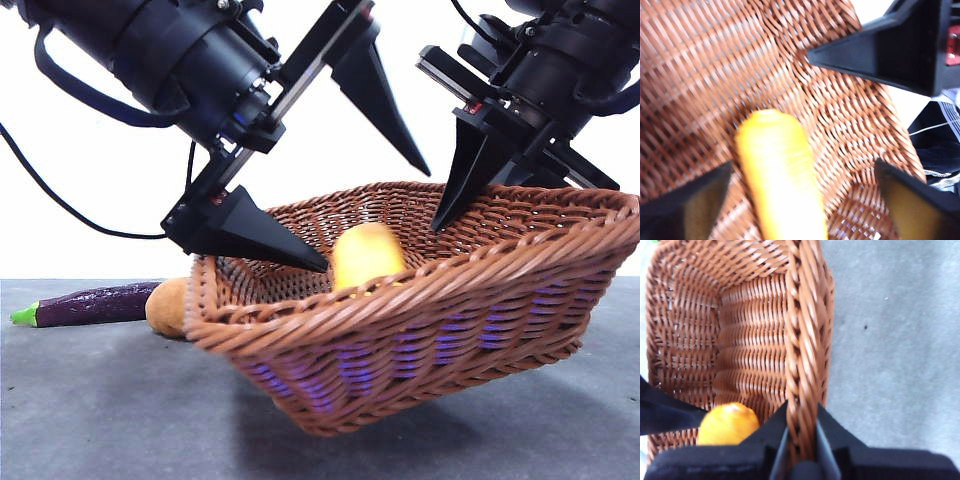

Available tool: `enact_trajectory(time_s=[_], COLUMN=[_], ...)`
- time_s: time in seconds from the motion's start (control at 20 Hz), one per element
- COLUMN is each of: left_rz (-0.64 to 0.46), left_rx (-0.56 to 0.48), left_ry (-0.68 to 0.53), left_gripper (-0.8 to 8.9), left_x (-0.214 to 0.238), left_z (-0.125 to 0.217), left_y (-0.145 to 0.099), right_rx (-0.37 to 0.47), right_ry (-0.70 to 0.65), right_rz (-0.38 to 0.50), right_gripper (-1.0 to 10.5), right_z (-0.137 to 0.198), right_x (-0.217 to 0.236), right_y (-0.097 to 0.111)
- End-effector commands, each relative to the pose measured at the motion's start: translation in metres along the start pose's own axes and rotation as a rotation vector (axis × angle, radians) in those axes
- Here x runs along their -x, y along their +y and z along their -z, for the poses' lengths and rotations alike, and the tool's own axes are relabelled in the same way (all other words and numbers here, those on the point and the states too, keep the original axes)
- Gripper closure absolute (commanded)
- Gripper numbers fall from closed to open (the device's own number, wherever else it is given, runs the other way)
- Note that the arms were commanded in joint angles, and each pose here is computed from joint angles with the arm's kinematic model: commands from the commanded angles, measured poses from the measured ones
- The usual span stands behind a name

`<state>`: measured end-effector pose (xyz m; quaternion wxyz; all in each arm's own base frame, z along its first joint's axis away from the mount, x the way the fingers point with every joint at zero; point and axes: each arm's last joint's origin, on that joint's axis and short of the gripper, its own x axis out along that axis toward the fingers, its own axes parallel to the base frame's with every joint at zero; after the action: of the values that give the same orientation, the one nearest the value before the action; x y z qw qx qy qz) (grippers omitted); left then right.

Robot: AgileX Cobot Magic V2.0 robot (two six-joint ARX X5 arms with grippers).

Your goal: Help me put the vegetables on the table into the basket

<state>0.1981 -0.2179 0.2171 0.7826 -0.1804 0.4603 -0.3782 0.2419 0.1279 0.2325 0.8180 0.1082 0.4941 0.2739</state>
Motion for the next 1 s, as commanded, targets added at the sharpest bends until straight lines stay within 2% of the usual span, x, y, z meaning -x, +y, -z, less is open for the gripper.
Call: enact_trajectory(time_s=[0.05,0.25,0.35,0.4,0.5,0.65,0.8,1.0], left_rz=[0.021,0.078,0.059,0.021,-0.127,-0.366,-0.442,-0.507], left_rx=[-0.02,-0.061,-0.088,-0.097,-0.118,-0.083,-0.008,0.103], left_ry=[-0.032,-0.154,-0.209,-0.234,-0.285,-0.318,-0.354,-0.209], left_gripper=[3.24,3.24,3.24,3.24,3.24,3.23,3.23,3.23], left_x=[0.01,0.051,0.081,0.096,0.125,0.161,0.17,0.134], left_z=[-0.002,-0.012,-0.017,-0.02,-0.028,-0.046,-0.069,-0.101], left_y=[-0.006,-0.02,-0.024,-0.025,-0.024,-0.014,0.004,0.038], right_rx=[0.005,-0.004,-0.005,-0.008,-0.013,0.02,0.072,0.134], right_ry=[-0.008,-0.025,-0.03,-0.037,-0.061,-0.121,-0.185,-0.241], right_rz=[-0.014,-0.004,0.0,0.003,0.004,0.018,0.046,0.097], right_gripper=[9.6,9.6,9.6,9.6,9.6,9.6,9.6,9.6], right_z=[0.0,-0.003,-0.004,-0.005,-0.011,-0.029,-0.048,-0.066], right_x=[0.0,0.002,0.003,0.004,0.009,0.033,0.068,0.115], right_y=[0.001,-0.004,-0.006,-0.007,-0.01,-0.01,-0.007,-0.004])
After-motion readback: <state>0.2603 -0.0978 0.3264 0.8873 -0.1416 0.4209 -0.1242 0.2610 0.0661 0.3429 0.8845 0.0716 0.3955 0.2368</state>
